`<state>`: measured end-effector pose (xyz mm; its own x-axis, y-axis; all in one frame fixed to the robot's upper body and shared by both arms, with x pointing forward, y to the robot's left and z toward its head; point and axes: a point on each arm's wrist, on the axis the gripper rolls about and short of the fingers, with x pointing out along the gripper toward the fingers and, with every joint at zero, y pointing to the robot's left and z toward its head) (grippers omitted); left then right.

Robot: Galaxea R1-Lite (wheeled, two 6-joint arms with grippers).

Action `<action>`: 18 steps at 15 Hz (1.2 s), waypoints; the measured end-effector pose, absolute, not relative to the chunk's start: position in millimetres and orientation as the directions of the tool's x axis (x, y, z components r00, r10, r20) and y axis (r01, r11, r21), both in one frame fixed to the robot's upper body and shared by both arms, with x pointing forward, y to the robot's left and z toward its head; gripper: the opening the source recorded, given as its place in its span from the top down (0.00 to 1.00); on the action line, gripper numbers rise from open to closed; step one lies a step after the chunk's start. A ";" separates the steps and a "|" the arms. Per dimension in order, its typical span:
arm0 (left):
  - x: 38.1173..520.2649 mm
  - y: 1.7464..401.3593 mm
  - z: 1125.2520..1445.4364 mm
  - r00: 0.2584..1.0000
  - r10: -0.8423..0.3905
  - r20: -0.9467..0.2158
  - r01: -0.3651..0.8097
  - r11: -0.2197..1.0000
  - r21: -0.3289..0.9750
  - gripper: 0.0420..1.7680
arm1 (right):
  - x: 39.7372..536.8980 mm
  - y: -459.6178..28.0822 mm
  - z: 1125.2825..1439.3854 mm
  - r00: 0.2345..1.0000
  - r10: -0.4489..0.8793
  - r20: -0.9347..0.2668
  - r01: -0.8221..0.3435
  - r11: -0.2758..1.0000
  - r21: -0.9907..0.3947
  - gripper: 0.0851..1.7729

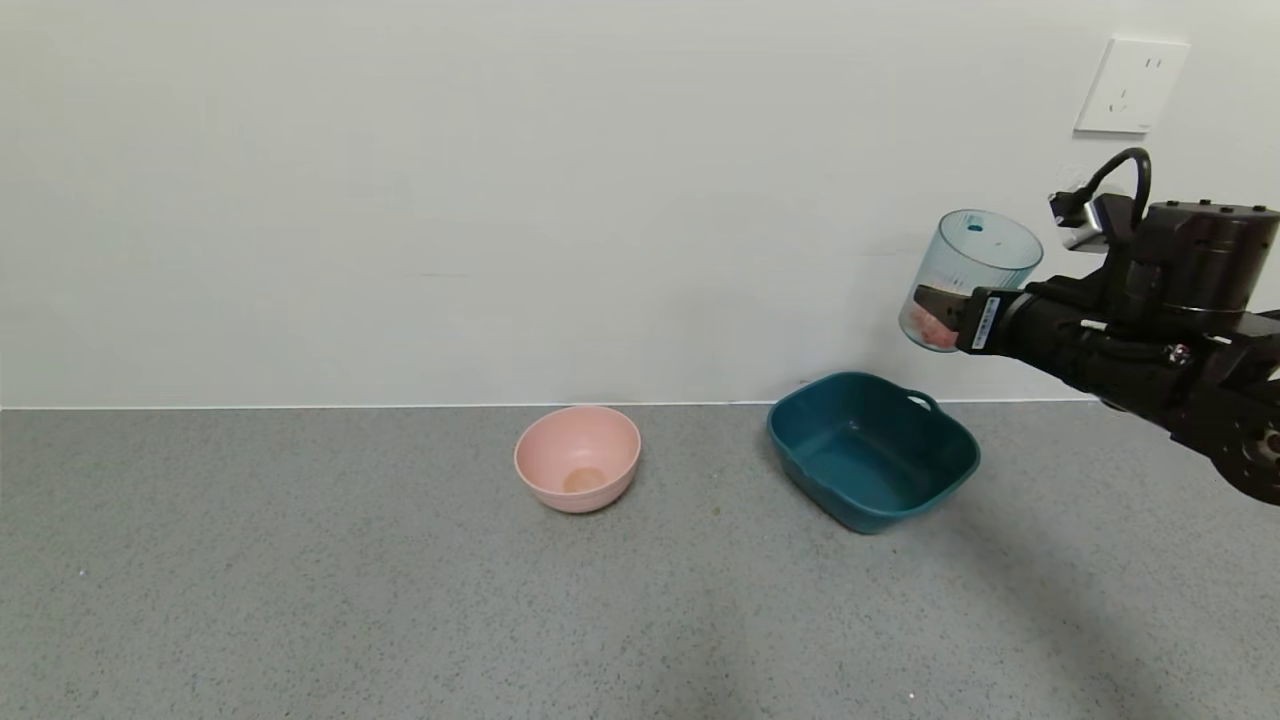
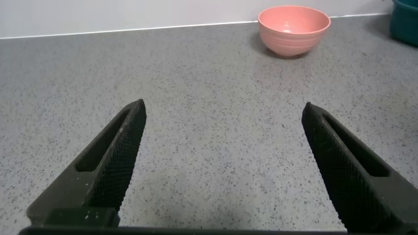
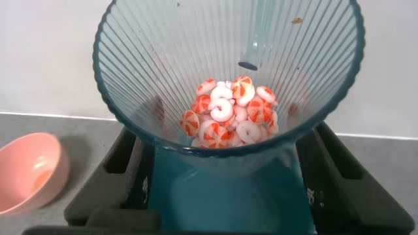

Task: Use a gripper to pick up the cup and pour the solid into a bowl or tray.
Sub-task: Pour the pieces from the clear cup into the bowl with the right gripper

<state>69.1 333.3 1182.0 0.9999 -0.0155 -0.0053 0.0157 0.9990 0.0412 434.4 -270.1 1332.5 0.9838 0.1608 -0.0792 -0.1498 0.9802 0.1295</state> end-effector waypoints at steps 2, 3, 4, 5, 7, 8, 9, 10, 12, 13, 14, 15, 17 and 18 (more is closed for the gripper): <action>69.1 333.3 1182.0 1.000 -0.016 -0.005 0.016 0.999 0.041 0.03 | 436.4 -280.2 1333.4 0.989 0.130 -0.075 -0.122 0.987 0.104 0.27; 69.1 333.3 1182.0 1.000 -0.016 -0.005 0.016 0.999 0.041 0.03 | 436.9 -282.7 1333.3 0.990 0.122 -0.075 -0.115 0.990 0.086 0.27; 69.1 333.3 1182.0 1.000 -0.016 -0.005 0.016 0.999 0.041 0.03 | 437.3 -285.4 1332.4 0.991 0.111 -0.077 -0.107 0.992 0.063 0.27; 69.1 333.3 1182.0 1.000 -0.016 -0.005 0.016 0.999 0.041 0.03 | 437.6 -287.9 1331.2 0.992 0.100 -0.081 -0.098 0.995 0.032 0.27; 69.1 333.3 1181.9 1.000 -0.016 -0.006 0.016 0.999 0.041 0.03 | 437.5 -292.8 1327.1 0.992 0.080 -0.094 -0.084 0.996 -0.037 0.27; 69.1 333.3 1181.9 1.000 -0.015 -0.006 0.015 0.999 0.041 0.03 | 436.7 -293.6 1323.7 0.991 0.078 -0.105 -0.085 0.994 -0.070 0.27; 69.1 333.3 1181.9 1.000 -0.016 -0.006 0.016 0.999 0.041 0.03 | 435.7 -293.8 1320.3 0.990 0.077 -0.114 -0.090 0.990 -0.113 0.27; 69.1 333.3 1181.9 1.000 -0.016 -0.006 0.016 0.999 0.041 0.03 | 434.6 -293.9 1316.6 0.989 0.077 -0.124 -0.097 0.983 -0.158 0.27; 69.1 333.3 1181.9 1.000 -0.015 -0.005 0.015 0.999 0.041 0.03 | 432.3 -295.4 1308.9 0.986 0.073 -0.149 -0.108 0.964 -0.243 0.27; 69.1 333.3 1181.9 1.000 -0.016 -0.005 0.016 0.999 0.041 0.03 | 431.0 -296.5 1304.5 0.984 0.070 -0.165 -0.116 0.950 -0.291 0.27; 69.1 333.3 1181.9 1.000 -0.016 -0.005 0.016 0.999 0.041 0.03 | 429.7 -297.7 1300.3 0.981 0.067 -0.180 -0.124 0.937 -0.327 0.27; 69.1 333.3 1181.9 1.000 -0.015 -0.005 0.015 0.999 0.041 0.03 | 428.8 -299.1 1297.3 0.979 0.063 -0.192 -0.130 0.924 -0.360 0.27; 69.1 333.3 1181.9 1.000 -0.015 -0.006 0.015 0.999 0.041 0.03 | 427.1 -302.9 1292.3 0.977 0.043 -0.207 -0.132 0.889 -0.438 0.27; 69.1 333.3 1181.9 1.000 -0.015 -0.006 0.015 0.999 0.041 0.03 | 426.5 -303.9 1290.9 0.977 0.023 -0.210 -0.123 0.868 -0.480 0.27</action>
<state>69.1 333.3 1181.9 0.9999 -0.0151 -0.0057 0.0153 0.9990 0.0412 426.5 -303.9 1290.9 0.9774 0.0226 -0.2101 -0.1233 0.8684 -0.4803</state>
